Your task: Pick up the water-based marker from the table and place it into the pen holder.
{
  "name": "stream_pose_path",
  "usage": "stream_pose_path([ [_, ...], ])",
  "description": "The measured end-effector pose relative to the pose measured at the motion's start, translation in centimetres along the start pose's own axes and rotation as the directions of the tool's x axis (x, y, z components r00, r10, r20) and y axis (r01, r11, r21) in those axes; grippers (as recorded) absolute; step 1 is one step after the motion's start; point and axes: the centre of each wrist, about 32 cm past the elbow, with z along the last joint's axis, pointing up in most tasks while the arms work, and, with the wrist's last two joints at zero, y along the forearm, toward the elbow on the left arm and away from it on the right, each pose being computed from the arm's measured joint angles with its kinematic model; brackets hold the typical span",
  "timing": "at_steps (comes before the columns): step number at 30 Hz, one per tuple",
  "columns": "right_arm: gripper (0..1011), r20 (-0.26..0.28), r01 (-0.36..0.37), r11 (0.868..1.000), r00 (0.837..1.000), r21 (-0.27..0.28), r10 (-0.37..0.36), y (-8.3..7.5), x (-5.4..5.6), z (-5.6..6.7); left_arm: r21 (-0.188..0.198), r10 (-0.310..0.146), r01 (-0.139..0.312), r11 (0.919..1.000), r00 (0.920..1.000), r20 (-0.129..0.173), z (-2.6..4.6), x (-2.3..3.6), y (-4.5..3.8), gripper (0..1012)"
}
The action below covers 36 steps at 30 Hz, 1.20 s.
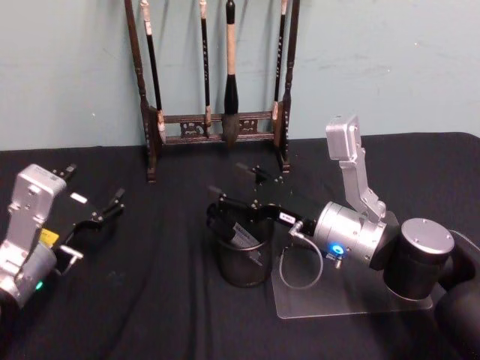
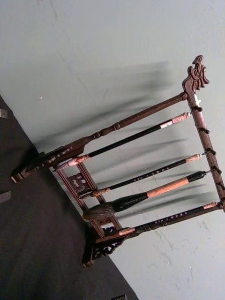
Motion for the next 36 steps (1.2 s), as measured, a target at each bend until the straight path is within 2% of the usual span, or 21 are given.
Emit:
stream_pose_path([
  [1,940,0.000,0.000,1.000,1.000,0.000,0.000,0.0,0.0,0.0,0.000,0.000,0.000,1.0000,1.0000,0.000,0.00,0.00,0.00,1001],
  [5,1002,0.000,0.000,1.000,1.000,0.000,0.000,0.0,0.0,0.0,0.000,0.000,0.000,1.0000,1.0000,0.000,0.00,0.00,0.00,1001],
  [15,1000,-0.001,0.000,1.000,1.000,0.001,0.000,0.0,0.0,0.0,0.000,0.000,0.000,1.0000,1.0000,0.000,0.00,0.00,0.00,1001],
  [18,1000,0.003,0.021,1.000,1.000,0.018,-0.021,-0.2,0.2,0.6,0.000,0.000,0.000,1.0000,1.0000,0.000,0.00,0.00,0.00,1001],
  [19,1000,0.012,0.047,0.998,0.999,0.034,-0.047,-0.5,0.5,1.2,0.000,0.000,0.000,1.0000,1.0000,0.000,0.00,0.00,0.00,1001],
  [21,1000,0.015,0.057,0.998,0.998,0.039,-0.058,-0.6,0.5,1.3,0.000,0.000,0.000,1.0000,1.0000,0.000,0.00,0.00,0.00,1001],
  [24,1000,0.037,0.129,0.989,0.991,0.067,-0.132,-1.7,1.1,2.2,0.000,0.000,0.000,1.0000,1.0000,0.000,0.00,0.00,0.00,1001],
  [26,1000,0.041,0.143,0.987,0.988,0.072,-0.146,-1.9,1.2,2.3,0.000,0.000,0.000,1.0000,1.0000,0.000,0.00,0.00,0.00,1001],
  [30,1000,0.061,0.225,0.970,0.971,0.089,-0.231,-3.3,1.8,2.8,0.000,0.000,0.000,1.0000,1.0000,0.000,0.00,0.00,0.00,1001],
  [32,1000,0.078,0.282,0.955,0.954,0.090,-0.289,-4.4,2.2,3.0,0.000,0.000,0.000,1.0000,1.0000,0.000,0.00,0.00,0.00,1001],
  [36,1002,0.099,0.331,0.940,0.936,0.085,-0.338,-5.5,2.5,2.7,0.000,0.000,0.000,1.0000,1.0000,0.000,0.00,0.00,0.00,1001],
])
